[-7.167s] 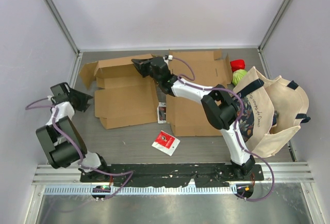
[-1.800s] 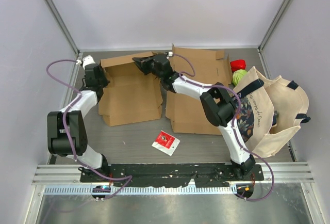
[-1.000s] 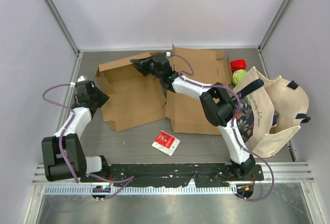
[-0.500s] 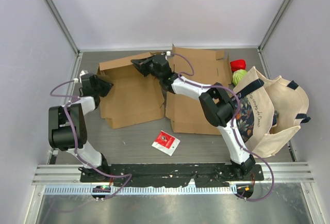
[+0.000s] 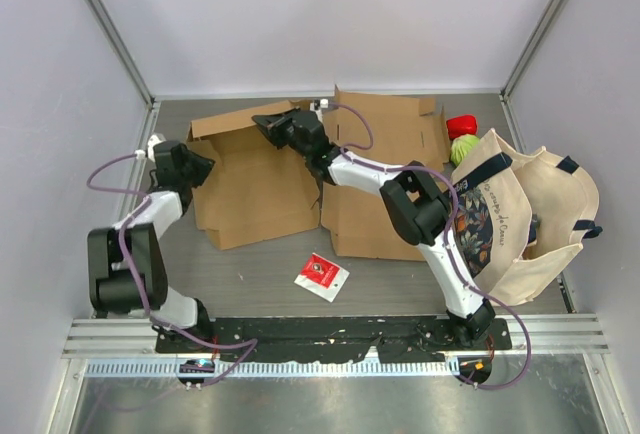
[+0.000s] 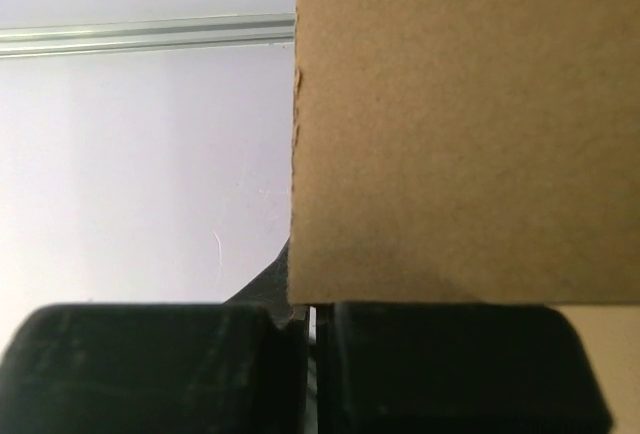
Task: Fold the paper box
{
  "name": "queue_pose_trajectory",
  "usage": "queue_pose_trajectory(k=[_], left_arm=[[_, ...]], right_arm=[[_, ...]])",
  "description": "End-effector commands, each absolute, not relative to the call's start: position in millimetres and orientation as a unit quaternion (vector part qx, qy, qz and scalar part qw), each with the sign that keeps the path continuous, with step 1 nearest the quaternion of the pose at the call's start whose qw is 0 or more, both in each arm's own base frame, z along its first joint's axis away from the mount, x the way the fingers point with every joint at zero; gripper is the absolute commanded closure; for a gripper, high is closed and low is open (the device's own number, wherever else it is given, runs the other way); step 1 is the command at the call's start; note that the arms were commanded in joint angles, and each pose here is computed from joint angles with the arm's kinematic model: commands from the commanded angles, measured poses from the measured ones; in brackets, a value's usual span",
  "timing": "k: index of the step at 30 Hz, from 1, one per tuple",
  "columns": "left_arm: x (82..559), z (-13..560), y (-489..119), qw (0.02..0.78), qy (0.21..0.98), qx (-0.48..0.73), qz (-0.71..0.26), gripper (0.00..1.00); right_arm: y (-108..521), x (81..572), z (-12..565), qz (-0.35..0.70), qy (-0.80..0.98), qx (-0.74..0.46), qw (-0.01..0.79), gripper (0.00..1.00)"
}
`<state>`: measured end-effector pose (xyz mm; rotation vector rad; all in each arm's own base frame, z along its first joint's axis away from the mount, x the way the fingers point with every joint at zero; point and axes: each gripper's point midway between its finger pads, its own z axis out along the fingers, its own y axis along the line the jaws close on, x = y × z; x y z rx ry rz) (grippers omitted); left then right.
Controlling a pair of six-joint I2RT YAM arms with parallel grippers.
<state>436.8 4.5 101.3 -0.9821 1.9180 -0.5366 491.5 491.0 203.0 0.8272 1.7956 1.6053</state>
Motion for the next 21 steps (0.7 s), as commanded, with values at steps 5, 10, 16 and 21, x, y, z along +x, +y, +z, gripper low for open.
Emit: queue_pose_trajectory(k=[5,10,16,21], left_arm=[[405,142,44,0.486,0.768,-0.399,-0.122,0.78],[419,130,34,0.47,0.778,-0.389,-0.149,0.83],[437,132,24,0.484,0.796,-0.325,-0.163,0.81],[460,138,28,0.505,0.802,-0.28,-0.151,0.79]], right_arm=[[499,492,157,0.558,0.705,0.311,0.308,0.99],[503,498,149,0.561,0.7,0.309,0.317,0.99],[507,499,130,0.538,0.723,0.298,0.314,0.99],[509,494,121,0.537,0.728,0.302,0.301,0.99]])
